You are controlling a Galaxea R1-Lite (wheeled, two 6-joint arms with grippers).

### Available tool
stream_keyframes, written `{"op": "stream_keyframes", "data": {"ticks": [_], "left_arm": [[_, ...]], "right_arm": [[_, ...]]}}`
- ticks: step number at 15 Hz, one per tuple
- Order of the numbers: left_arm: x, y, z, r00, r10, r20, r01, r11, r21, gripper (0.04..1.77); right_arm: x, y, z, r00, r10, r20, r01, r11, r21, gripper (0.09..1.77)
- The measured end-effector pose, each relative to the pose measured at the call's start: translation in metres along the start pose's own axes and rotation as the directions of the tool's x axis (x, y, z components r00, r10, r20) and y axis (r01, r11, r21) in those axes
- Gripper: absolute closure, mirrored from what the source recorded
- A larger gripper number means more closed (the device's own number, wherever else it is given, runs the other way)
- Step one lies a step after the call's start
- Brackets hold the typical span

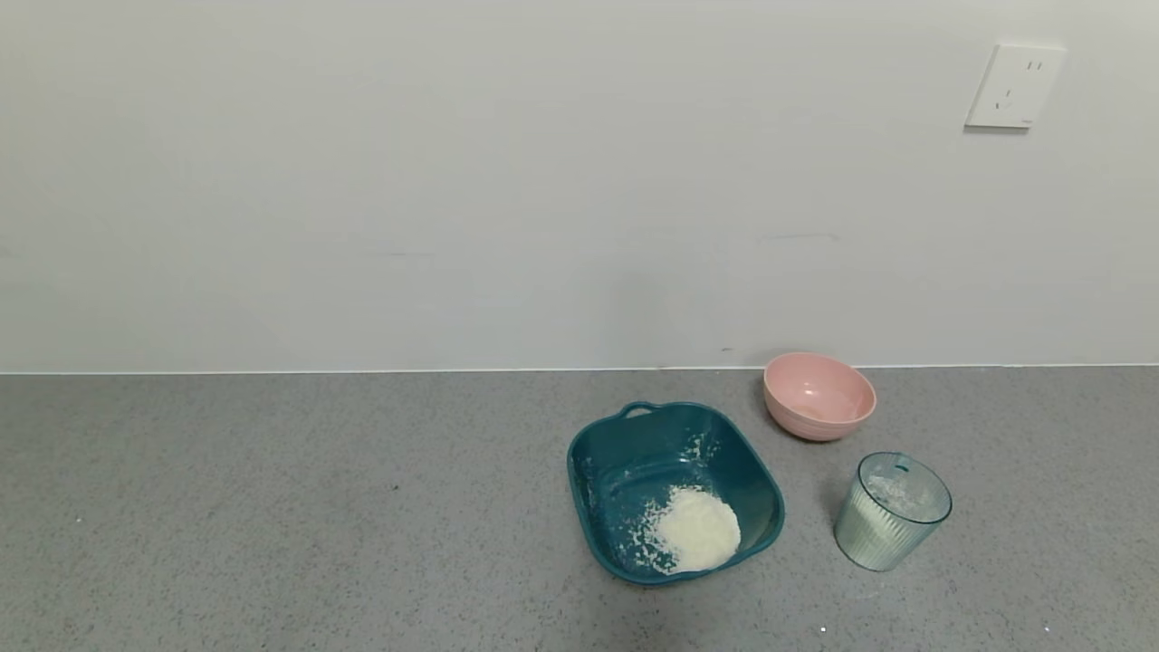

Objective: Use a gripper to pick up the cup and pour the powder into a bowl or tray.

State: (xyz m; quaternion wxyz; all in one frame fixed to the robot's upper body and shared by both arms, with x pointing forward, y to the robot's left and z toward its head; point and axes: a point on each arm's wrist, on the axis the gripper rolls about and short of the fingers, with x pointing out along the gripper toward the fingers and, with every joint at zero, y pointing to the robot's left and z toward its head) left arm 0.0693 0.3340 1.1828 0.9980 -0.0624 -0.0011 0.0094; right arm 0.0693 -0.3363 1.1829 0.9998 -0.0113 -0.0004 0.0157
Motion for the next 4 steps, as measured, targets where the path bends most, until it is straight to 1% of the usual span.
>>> {"op": "stream_keyframes", "data": {"ticks": [4], "left_arm": [[0.0,0.0,0.0,1.0,0.0,0.0,0.0,1.0,0.0,0.09]], "right_arm": [[-0.0002,-0.0001,0.0002,1.0,-0.005,0.005,0.005,1.0,0.017,0.16]]}}
